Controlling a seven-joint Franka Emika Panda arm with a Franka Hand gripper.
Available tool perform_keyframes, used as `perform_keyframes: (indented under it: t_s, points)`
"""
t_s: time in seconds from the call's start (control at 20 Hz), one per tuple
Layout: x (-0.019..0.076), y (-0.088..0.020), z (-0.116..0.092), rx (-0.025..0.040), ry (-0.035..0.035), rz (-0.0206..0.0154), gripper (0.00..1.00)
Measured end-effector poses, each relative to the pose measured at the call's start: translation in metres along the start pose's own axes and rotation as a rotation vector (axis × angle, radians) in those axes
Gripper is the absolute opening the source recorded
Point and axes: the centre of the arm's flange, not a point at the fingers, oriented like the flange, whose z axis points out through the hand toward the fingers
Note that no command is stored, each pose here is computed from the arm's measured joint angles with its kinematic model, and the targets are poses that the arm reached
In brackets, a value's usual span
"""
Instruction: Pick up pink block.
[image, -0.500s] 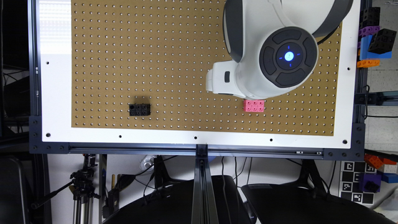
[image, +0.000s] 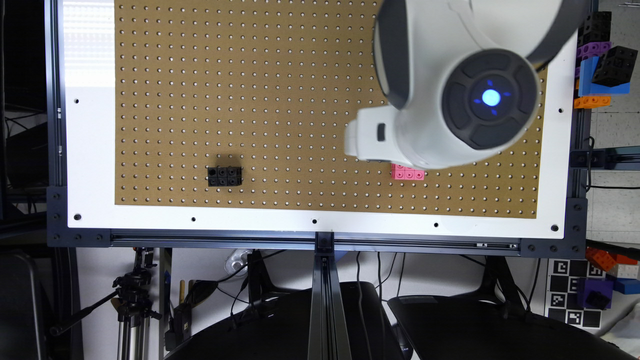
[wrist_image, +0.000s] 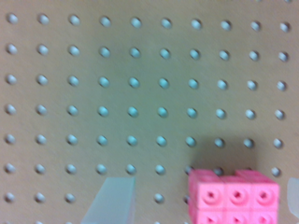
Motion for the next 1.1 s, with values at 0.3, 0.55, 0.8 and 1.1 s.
perform_keyframes:
  t_s: [0.3, 0.55, 0.8, 1.1]
  points:
    - [0.014, -0.031, 0.014, 0.0157, -0.0061, -0.0024, 1.0]
    - [0.0114, -0.036, 0.014, 0.0156, -0.0099, -0.0054, 1.0]
    - [0.0101, -0.033, 0.028, 0.003, -0.0198, -0.0047, 1.0]
    - [0.0097, -0.032, 0.061, -0.0024, -0.029, -0.0026, 1.0]
